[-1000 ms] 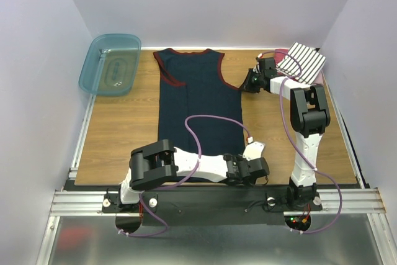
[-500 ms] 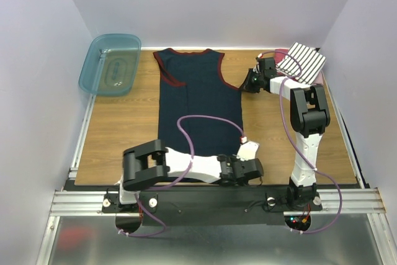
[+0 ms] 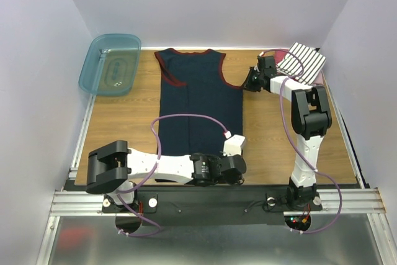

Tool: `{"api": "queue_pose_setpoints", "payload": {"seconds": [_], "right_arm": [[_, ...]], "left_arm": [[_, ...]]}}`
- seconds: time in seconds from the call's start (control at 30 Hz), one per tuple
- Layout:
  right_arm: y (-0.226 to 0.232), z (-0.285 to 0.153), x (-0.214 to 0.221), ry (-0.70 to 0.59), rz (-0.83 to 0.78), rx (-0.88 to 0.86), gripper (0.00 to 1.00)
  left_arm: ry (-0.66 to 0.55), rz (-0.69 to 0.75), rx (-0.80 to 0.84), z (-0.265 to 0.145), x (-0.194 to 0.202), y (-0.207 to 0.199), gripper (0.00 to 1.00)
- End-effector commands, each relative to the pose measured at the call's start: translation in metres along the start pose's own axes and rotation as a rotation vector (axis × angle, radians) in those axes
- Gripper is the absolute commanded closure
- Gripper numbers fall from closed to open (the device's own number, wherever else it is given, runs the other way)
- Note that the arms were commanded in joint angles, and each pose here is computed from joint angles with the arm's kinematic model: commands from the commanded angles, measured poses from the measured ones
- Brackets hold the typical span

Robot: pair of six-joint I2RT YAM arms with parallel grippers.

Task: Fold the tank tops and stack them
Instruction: Fold the tank top

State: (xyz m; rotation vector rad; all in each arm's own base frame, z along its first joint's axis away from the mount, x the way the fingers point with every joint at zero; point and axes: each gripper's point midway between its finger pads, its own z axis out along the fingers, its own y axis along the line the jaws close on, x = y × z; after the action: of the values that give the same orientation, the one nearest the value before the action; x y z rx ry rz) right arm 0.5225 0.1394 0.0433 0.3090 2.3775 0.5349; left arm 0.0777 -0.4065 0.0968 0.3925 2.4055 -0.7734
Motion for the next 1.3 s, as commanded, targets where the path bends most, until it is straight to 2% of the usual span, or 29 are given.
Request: {"api": "queue_pose_setpoints", "payload": {"seconds": [0.0, 0.23, 0.43, 0.57, 0.9, 1.27], "right_arm": [[-0.002, -0.027, -0.031, -0.125, -0.014, 0.079, 1.00], [-0.030, -0.040, -0.041, -0.154, -0.010, 0.197, 1.00], [-0.020, -0.045, -0.048, -0.153, 0.001, 0.170, 1.00], [-0.009, -0.050, -0.054, -0.162, 0.013, 0.141, 1.00], [0.064, -0.048, -0.051, -0.160, 0.009, 0.005, 1.00], [0.146, -0.011, -0.033, -0.143, -0.013, -0.092, 1.00]], "left_arm": [[-0.002, 0.009, 0.087, 0.002, -0.002, -0.024, 1.00], [-0.024, 0.029, 0.163, 0.003, -0.007, -0.043, 1.00], [-0.077, -0.001, 0.153, -0.001, -0.016, -0.031, 1.00], [-0.108, -0.059, 0.118, -0.007, -0.017, -0.004, 1.00], [-0.169, -0.220, 0.085, -0.027, -0.018, 0.052, 1.00], [-0.110, -0.341, -0.052, -0.037, 0.018, 0.108, 1.00]]}}
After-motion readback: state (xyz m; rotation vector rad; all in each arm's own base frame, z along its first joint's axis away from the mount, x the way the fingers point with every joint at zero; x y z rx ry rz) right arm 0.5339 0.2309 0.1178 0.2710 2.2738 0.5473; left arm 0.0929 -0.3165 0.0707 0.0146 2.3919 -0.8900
